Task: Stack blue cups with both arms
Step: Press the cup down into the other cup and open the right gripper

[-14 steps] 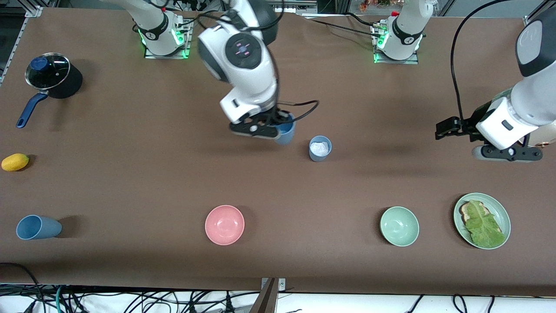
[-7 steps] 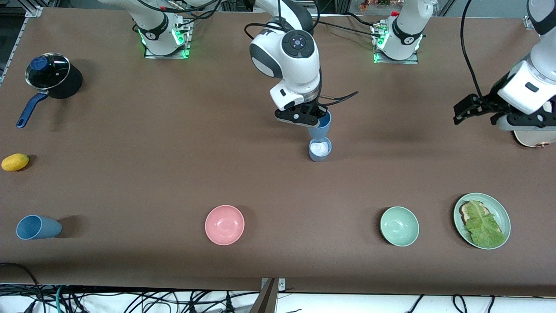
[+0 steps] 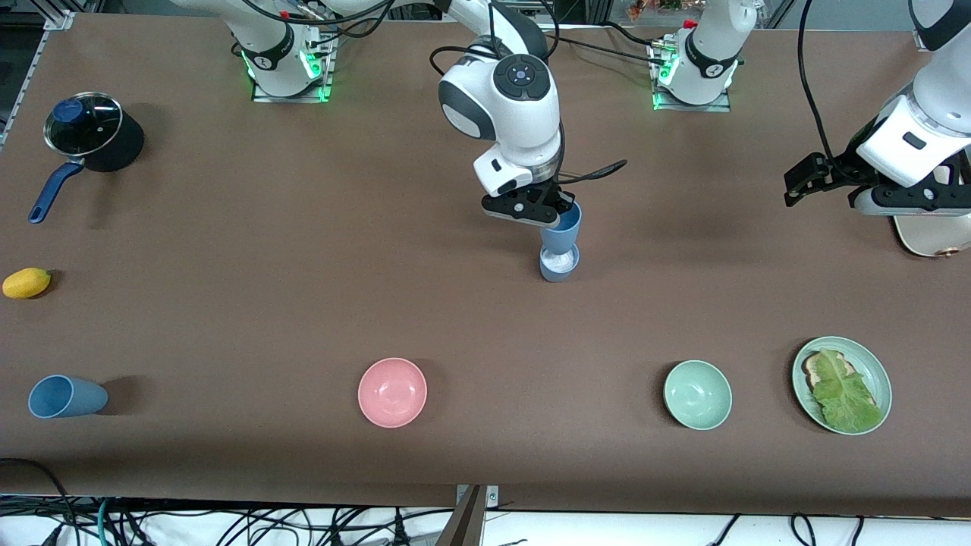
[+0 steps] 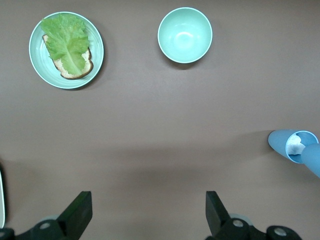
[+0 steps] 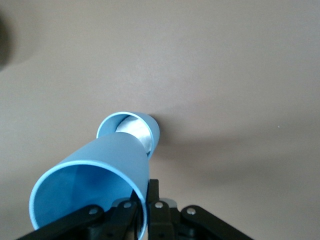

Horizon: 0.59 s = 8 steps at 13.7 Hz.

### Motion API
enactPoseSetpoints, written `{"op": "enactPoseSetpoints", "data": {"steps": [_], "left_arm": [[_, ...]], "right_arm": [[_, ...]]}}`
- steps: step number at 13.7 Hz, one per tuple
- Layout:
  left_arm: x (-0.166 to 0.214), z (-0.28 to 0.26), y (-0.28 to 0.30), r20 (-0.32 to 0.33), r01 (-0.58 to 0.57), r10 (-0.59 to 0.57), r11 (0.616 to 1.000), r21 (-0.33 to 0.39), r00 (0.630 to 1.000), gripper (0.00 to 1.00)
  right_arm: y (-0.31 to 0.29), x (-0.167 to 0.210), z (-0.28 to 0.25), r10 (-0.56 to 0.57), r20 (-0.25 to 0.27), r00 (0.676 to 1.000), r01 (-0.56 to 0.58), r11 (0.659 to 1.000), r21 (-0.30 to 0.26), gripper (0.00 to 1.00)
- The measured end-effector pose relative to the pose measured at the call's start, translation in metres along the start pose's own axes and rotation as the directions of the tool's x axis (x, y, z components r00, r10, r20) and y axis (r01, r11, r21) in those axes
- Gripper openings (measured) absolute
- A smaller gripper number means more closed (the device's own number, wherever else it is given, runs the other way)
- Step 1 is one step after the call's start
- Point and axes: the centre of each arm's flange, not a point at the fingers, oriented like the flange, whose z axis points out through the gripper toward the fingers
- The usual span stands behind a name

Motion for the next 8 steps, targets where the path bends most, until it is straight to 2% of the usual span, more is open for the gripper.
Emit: {"op": "enactPoseSetpoints", "data": {"steps": [8], "left_arm": [[-0.002,0.002,-0.006,0.026,0.010,-0.010,1.000,0.002,1.000,1.00]], "right_arm": [[-0.007,0.012,0.020,0.001,-0.026,1.000,-0.001,1.000,0.012,0.05]]}}
